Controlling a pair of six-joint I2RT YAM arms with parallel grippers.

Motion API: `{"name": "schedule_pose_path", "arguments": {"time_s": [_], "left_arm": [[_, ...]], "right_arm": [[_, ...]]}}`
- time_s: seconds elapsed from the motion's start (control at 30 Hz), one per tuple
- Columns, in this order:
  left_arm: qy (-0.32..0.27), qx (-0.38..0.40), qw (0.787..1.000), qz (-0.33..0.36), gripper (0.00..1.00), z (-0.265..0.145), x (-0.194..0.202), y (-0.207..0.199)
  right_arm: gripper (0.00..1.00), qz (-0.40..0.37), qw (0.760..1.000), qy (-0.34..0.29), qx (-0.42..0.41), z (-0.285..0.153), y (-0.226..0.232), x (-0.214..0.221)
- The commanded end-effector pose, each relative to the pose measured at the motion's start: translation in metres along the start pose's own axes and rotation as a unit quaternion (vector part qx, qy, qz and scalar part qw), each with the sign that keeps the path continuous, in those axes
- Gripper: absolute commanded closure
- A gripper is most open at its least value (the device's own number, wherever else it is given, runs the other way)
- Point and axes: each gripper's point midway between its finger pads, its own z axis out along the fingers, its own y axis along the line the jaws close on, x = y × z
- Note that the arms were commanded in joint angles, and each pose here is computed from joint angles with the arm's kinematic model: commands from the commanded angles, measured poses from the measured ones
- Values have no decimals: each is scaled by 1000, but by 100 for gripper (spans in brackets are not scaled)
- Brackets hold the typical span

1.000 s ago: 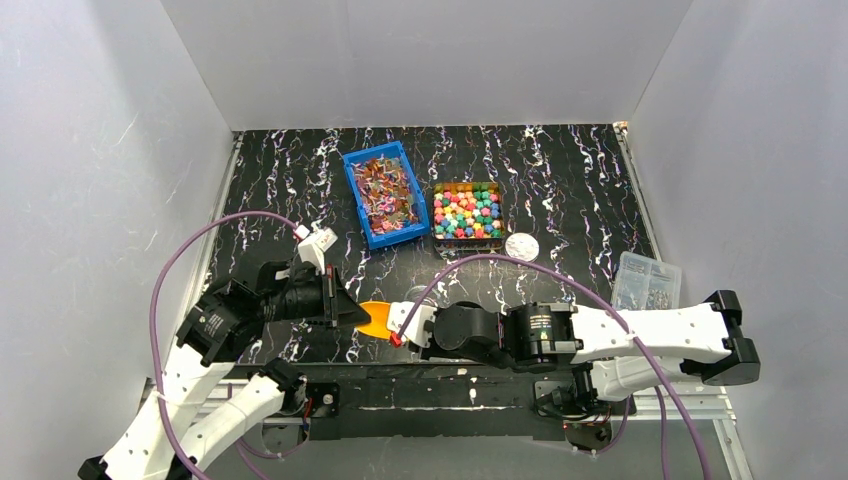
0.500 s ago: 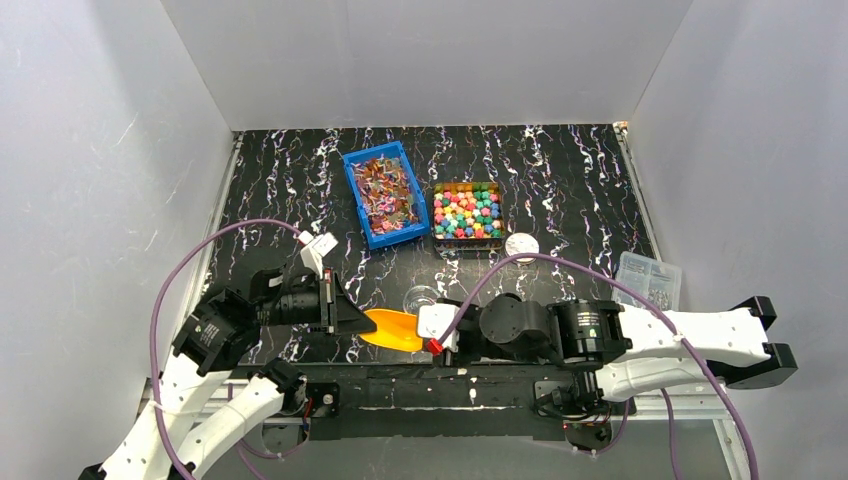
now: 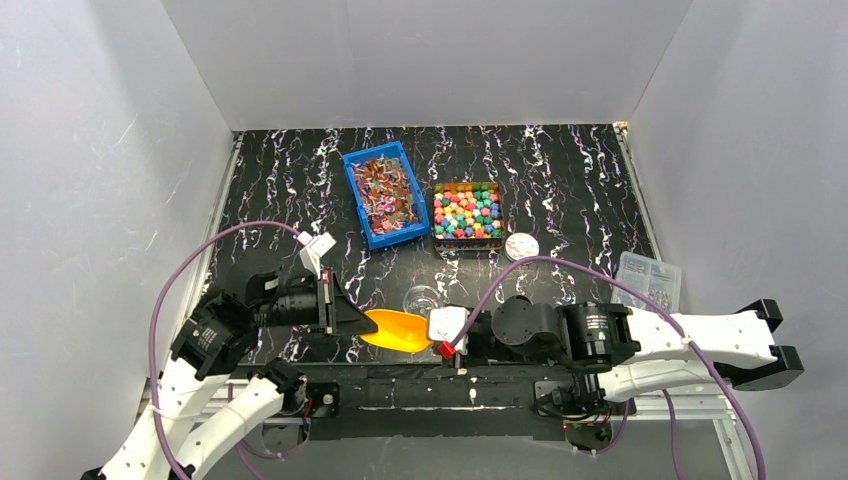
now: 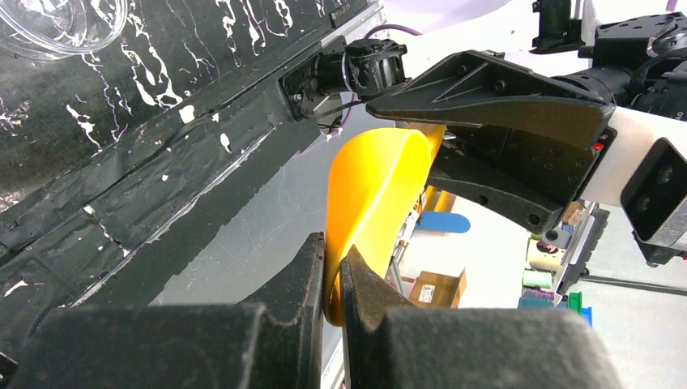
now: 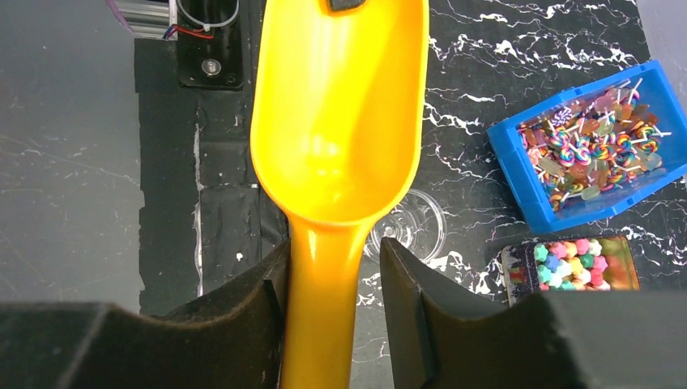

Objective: Pack the candies
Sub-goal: Adjust the spatula.

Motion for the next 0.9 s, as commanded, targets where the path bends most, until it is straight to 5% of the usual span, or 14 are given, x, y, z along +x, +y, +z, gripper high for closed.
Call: {"name": "schedule_pose_path", "arguments": {"time_s": [0.0, 0.43, 0.53, 0.7, 0.87], "left_arm": [[9, 29, 1000, -3, 100, -2, 5, -10], [10, 32, 999, -8, 100, -2, 8, -7], [11, 32, 999, -8, 100, -1, 9, -6], [12, 31, 999, -9, 100, 0, 9, -4], [11, 26, 1000, -10, 100, 2, 8, -1]], "right_arm": [[51, 18, 999, -43, 12, 0, -4, -19], [56, 29, 997, -76, 11, 6, -2, -31], [66, 30, 996, -80, 9, 7, -1, -32], [96, 36, 995, -93, 3, 8, 1, -37], [99, 41, 994, -103, 10, 5, -2, -40]]}}
